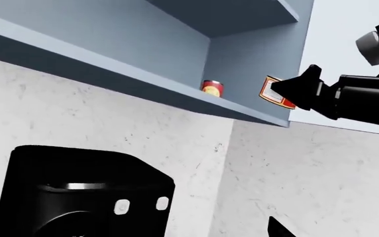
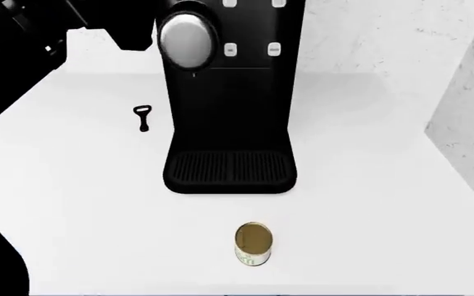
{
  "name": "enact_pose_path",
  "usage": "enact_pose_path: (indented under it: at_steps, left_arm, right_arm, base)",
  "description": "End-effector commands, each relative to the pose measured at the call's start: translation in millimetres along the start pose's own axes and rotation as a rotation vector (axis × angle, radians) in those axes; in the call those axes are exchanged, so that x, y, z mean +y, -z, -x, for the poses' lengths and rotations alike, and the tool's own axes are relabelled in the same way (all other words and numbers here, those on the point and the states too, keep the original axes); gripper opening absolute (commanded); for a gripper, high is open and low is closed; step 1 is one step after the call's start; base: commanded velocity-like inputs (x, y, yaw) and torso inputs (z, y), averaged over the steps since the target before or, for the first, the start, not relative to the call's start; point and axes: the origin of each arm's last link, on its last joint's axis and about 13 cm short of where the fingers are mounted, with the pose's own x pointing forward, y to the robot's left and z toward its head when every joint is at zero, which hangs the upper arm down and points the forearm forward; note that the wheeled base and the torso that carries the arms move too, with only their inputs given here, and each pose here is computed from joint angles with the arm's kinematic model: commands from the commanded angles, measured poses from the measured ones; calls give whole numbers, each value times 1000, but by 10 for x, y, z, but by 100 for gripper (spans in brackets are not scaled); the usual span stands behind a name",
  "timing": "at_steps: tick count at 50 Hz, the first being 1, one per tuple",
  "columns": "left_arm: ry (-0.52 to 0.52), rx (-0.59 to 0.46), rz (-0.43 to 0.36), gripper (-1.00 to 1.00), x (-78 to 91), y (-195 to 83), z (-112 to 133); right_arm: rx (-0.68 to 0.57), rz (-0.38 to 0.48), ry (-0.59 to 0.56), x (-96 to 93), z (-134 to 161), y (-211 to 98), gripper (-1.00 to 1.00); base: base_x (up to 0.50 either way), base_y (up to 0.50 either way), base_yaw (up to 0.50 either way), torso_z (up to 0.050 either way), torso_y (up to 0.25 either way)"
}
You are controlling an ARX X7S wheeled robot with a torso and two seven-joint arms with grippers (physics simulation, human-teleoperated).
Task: Pick the cans from the counter and place them in their designated side in the cabinet.
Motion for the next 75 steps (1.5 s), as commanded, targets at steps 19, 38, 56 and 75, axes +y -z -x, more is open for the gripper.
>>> enact_pose_path:
  at_steps: [19, 38, 56, 75]
  left_arm:
    - [-2, -26, -18, 100, -37, -54, 56]
    - [0, -21, -17, 100, -35, -53, 55]
    - [0, -23, -22, 100, -41, -40, 56]
    - [-6, -22, -17, 100, -33, -42, 66]
  right_arm:
    - [-22, 8, -8, 5, 31, -41, -100]
    - [-22, 8, -8, 5, 31, -41, -100]
    - [-22, 8, -8, 5, 31, -41, 100]
    - [-22, 8, -8, 5, 31, -41, 100]
  base:
    - [320, -156, 0, 0, 1]
    - [181, -171, 0, 0, 1]
    - [17, -56, 0, 0, 1]
    - [-93, 0, 0, 0, 0]
